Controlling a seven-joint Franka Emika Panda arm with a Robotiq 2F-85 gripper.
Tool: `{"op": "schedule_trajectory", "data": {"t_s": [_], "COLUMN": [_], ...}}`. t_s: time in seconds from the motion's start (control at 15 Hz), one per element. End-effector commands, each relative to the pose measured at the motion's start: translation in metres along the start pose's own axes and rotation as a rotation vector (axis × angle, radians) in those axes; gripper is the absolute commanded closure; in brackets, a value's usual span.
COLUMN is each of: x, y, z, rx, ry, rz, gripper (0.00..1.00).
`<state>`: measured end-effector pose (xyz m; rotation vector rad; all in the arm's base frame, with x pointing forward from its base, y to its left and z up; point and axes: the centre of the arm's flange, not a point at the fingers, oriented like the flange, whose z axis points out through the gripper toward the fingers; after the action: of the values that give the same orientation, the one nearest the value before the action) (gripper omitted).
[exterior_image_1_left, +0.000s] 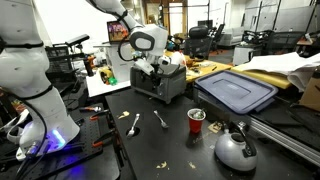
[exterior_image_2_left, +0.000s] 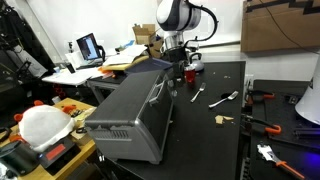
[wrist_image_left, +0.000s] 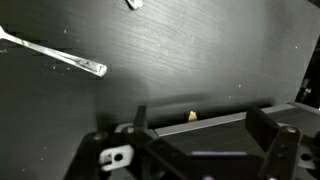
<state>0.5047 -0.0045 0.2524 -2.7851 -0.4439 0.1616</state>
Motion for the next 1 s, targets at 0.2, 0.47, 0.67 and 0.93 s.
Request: {"op": "schedule_trajectory", "data": {"t_s": [0.2,0.47,0.67,0.93], "x": [0.036,0.05,0.055,0.057], "y": [0.011,0.018,0.018,0.023], "z": [0.017,0.018,0.01,-0.001], "rx": [-0.06,-0.098,-0.128,-0.169], "ry": [0.07,0.099,0.113,0.093], "rz": [0.019,0.037,0.049,0.064], "gripper": [0.0,0.0,0.0,0.0]}}
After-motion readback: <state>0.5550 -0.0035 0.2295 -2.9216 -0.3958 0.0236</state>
